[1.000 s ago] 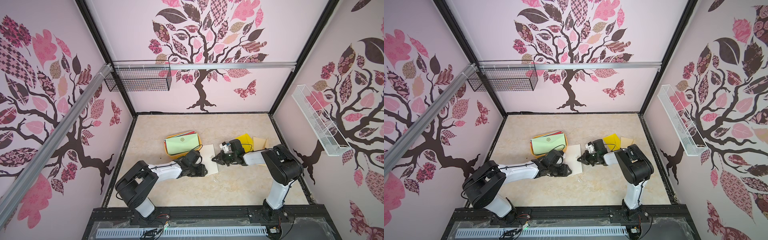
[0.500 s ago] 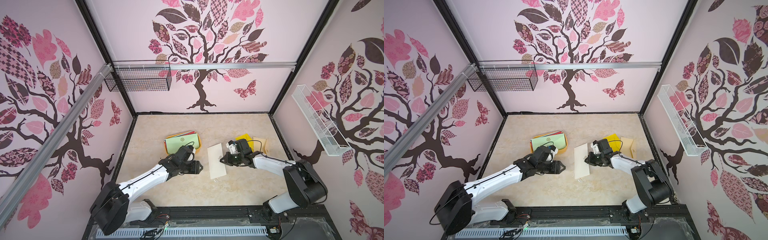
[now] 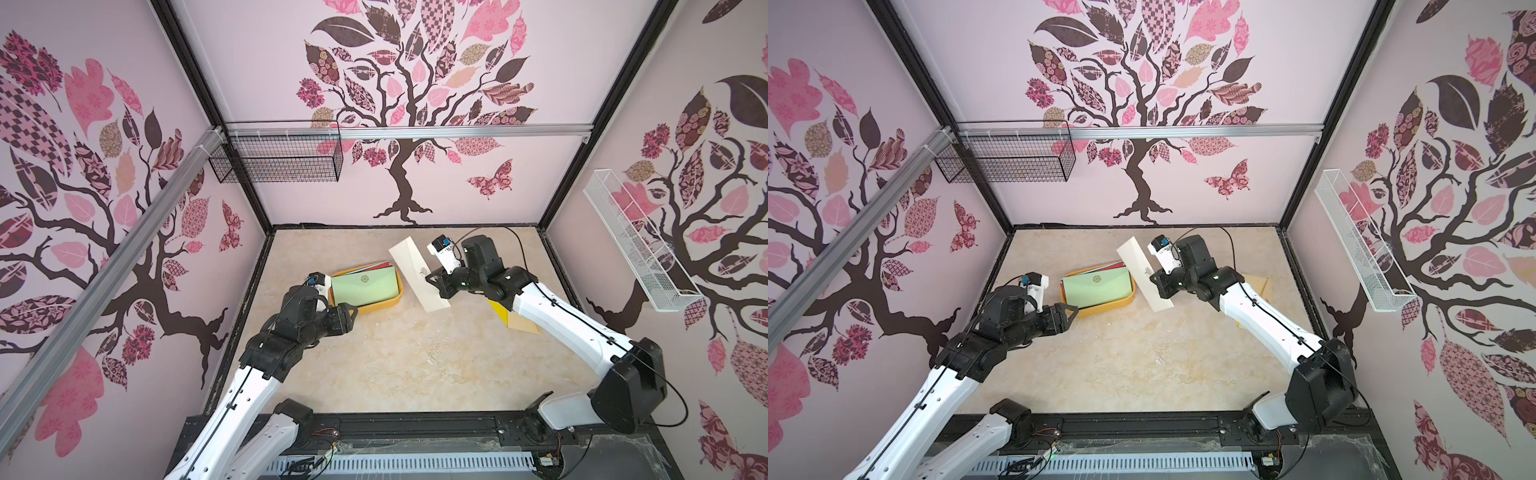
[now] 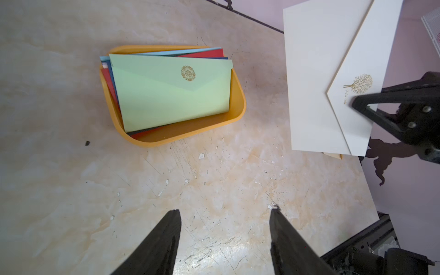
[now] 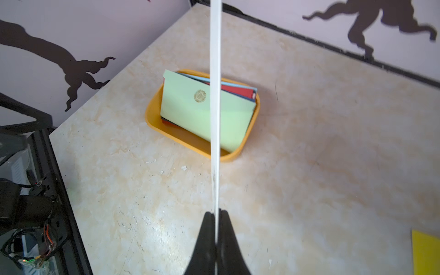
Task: Put the sealed envelopes into the storage box
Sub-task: Pick up the envelope from the center of the board, then place the envelope in the storage box.
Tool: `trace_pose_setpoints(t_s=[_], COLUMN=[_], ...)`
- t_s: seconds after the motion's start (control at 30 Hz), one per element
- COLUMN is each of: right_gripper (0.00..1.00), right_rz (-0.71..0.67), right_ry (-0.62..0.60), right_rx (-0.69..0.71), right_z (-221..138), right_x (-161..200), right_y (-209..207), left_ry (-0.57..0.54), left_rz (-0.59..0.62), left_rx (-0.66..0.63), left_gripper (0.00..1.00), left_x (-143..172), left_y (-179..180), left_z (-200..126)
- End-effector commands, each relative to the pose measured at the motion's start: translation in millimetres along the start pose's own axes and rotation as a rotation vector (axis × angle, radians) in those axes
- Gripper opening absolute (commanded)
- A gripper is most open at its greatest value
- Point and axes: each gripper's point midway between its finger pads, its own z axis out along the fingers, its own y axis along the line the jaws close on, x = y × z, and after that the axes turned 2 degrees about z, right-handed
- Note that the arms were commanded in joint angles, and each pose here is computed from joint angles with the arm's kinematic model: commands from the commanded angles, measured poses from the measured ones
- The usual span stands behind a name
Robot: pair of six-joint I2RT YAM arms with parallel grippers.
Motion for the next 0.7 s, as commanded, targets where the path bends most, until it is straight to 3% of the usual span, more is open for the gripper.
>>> trace_pose_setpoints(t_s=[0.0, 0.27, 0.67], right_gripper=[0.0, 0.0, 0.0], right_rz=[-0.273, -0.525, -0.668], right_ry=[0.032, 0.145, 0.197], right_rx=[-0.114, -0.229, -0.304], right_z=[10.8, 58.6, 120.1], right_x=[-13.1, -39.3, -32.3], right_y=[19.6, 16.8, 30.3], left_ry=[0.013, -0.078, -0.118], left_rz=[0.05, 0.065, 0.065], left_rx=[-0.105, -0.075, -0.053], left_gripper=[0.64, 0.64, 0.66], left_x=[6.4, 2.1, 0.4], left_y=[20.3, 18.5, 16.1], left_z=[-5.9, -16.3, -21.3])
